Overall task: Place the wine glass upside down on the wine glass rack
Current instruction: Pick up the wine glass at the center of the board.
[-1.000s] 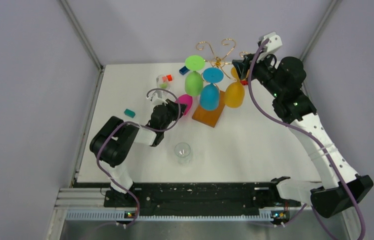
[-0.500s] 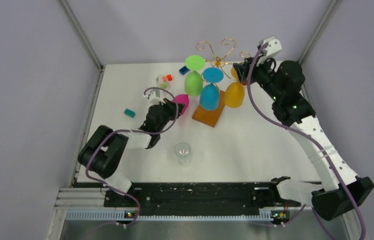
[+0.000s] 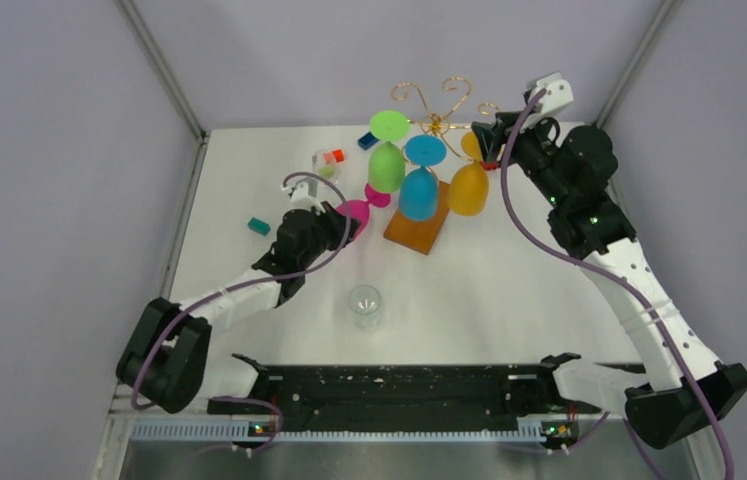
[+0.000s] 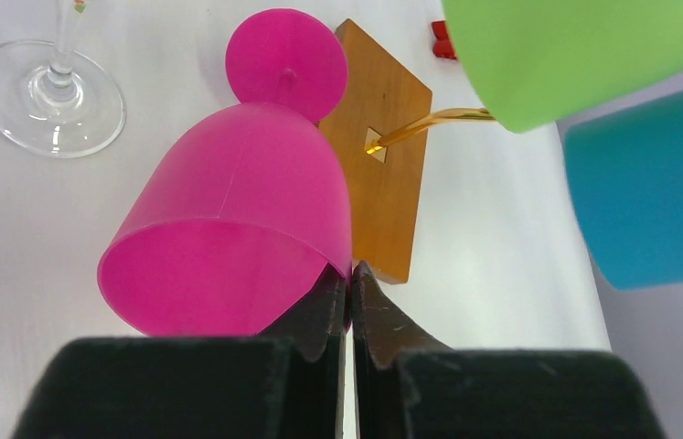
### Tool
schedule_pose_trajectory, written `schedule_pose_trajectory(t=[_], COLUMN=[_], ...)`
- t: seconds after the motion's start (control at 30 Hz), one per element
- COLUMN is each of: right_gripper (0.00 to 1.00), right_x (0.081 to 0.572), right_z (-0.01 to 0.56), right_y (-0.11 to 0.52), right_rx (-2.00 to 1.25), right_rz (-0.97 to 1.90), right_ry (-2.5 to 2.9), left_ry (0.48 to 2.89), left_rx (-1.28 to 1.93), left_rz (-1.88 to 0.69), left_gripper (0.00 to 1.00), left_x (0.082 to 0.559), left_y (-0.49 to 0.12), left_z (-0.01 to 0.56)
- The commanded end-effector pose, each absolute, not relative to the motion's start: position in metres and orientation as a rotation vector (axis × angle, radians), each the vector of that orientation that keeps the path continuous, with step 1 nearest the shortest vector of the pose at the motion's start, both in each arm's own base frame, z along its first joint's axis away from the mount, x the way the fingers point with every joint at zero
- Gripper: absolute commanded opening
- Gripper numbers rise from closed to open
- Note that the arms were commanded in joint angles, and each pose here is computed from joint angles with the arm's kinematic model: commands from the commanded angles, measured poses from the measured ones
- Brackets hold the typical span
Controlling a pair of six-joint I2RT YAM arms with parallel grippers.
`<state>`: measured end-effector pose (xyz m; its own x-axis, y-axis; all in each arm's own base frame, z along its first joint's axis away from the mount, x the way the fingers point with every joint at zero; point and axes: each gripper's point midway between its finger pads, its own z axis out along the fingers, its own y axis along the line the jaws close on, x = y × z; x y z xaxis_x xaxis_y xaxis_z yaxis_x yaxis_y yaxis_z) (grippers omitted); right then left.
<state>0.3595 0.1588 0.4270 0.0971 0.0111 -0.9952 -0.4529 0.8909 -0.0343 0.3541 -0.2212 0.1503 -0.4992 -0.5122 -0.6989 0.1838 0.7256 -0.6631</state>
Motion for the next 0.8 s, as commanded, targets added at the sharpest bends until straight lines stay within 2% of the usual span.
schedule_pose_trajectory(t=[0.0,0.17,0.37,0.77], right_gripper=[0.49,0.49,0.49,0.49], right_x=[0.351,0.351,0.352,0.352], right_z=[0.444,0.453,0.453,0.454], right_y=[0.151,0.151,0.154,0.151], right_rx=[-0.341,-0.330,-0.315,-0.297], right_rz=[0.353,0.360,0.388,0.381], right_ry=[1.383,1.352,1.356,1.349], left_ry=[1.909,1.856,1.904,1.876], left_rx=[-0.164,-0.078,-0.024,0.016], left_rz=[-0.835,-0.778,-0.694,-0.685], left_gripper=[0.00,0.00,0.00,0.00], left_x=[0.334,0.325,0.316,0.299], left_y=[-0.211,-0.200,-0.189,-0.181], left_z=[0.171,0.201,0.212,0.231])
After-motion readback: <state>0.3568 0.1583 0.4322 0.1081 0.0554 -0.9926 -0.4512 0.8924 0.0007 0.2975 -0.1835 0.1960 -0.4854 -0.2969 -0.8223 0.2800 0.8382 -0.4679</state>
